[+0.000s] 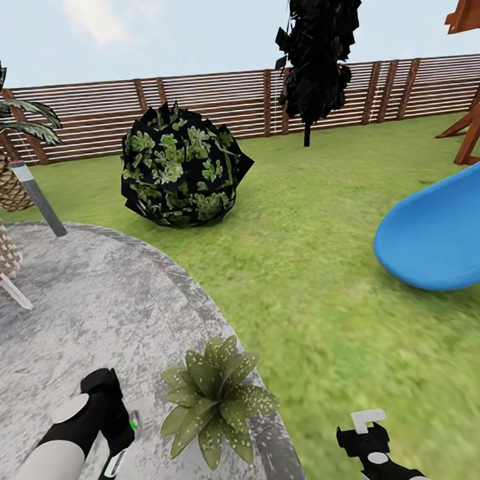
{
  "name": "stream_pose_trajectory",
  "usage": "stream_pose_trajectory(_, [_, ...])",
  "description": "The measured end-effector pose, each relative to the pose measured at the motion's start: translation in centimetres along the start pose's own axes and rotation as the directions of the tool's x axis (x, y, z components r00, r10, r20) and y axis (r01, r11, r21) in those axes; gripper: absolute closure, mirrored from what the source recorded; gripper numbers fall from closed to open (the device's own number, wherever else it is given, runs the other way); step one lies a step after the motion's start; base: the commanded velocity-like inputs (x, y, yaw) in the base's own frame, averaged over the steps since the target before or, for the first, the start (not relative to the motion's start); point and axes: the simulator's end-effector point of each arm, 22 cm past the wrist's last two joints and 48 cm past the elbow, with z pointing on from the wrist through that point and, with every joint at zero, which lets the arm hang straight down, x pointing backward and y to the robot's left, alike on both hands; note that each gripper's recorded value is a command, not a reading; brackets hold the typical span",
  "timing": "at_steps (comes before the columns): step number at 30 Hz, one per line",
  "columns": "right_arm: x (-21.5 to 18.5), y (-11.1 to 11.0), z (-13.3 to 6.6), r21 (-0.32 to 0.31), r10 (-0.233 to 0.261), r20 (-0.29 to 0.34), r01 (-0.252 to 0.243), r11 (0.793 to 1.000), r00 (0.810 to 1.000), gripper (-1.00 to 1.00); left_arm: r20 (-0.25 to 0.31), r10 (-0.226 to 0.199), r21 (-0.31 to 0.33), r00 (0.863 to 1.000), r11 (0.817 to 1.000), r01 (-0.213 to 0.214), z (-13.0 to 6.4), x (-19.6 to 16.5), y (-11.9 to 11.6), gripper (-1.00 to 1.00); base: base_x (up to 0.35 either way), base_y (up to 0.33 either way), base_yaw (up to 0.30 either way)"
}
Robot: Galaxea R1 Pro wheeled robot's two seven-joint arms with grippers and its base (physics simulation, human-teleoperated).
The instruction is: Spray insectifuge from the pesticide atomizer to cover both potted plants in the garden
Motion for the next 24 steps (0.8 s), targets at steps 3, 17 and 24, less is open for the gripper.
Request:
stream_pose_trajectory(3, [0.0,0.0,0.0,0.000,0.000,0.000,0.000,1.000,1.000,-1.00,-0.021,-0.018,-0.015,1.000,1.000,0.018,-0.2,1.0,0.8,1.00,0.000,0.000,0.000])
stream_pose_trajectory(17, [0.0,-0.1,0.0,0.002,0.000,0.000,0.000,1.000,1.000,-1.00,-0.039,-0.064,-0.060,0.997,0.996,0.061,-0.4,2.1,2.1,1.00,0.000,0.000,0.000])
stream_pose_trajectory(24, [0.0,-0.2,0.0,0.003,0.000,0.000,0.000,1.000,1.000,-1.00,-0.007,-0.080,-0.101,0.997,0.992,0.079,-1.6,1.3,3.2,1.00,0.000,0.000,0.000])
